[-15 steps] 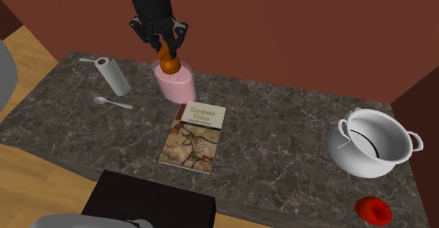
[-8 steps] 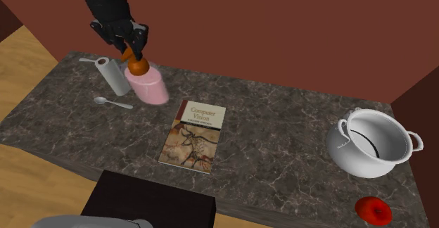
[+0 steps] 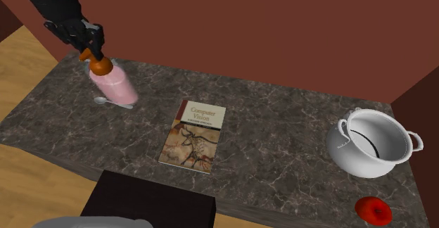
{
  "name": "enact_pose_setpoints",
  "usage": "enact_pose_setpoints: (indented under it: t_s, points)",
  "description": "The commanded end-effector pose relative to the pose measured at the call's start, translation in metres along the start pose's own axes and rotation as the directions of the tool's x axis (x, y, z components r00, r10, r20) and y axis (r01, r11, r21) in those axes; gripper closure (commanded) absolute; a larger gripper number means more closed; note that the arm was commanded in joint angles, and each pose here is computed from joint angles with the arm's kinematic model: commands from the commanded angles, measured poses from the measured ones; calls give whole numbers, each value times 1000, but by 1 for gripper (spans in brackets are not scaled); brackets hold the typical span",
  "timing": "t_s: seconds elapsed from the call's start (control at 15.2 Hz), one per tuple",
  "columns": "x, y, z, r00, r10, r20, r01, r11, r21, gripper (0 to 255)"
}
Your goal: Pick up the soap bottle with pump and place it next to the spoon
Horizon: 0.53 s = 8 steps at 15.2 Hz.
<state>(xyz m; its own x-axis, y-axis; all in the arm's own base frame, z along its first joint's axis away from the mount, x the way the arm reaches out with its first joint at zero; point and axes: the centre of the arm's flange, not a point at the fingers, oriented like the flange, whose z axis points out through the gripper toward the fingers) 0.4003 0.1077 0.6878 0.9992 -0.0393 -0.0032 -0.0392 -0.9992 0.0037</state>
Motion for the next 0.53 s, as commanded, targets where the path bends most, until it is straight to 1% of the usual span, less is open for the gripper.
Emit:
enact_pose_setpoints:
  t_s: [0.0,0.46]
  points:
    - [-5,-27,-1,1000,2,0,-2,1000,0,255]
    - [-27,-117,-1,1000,2,0,-2,1000,0,255]
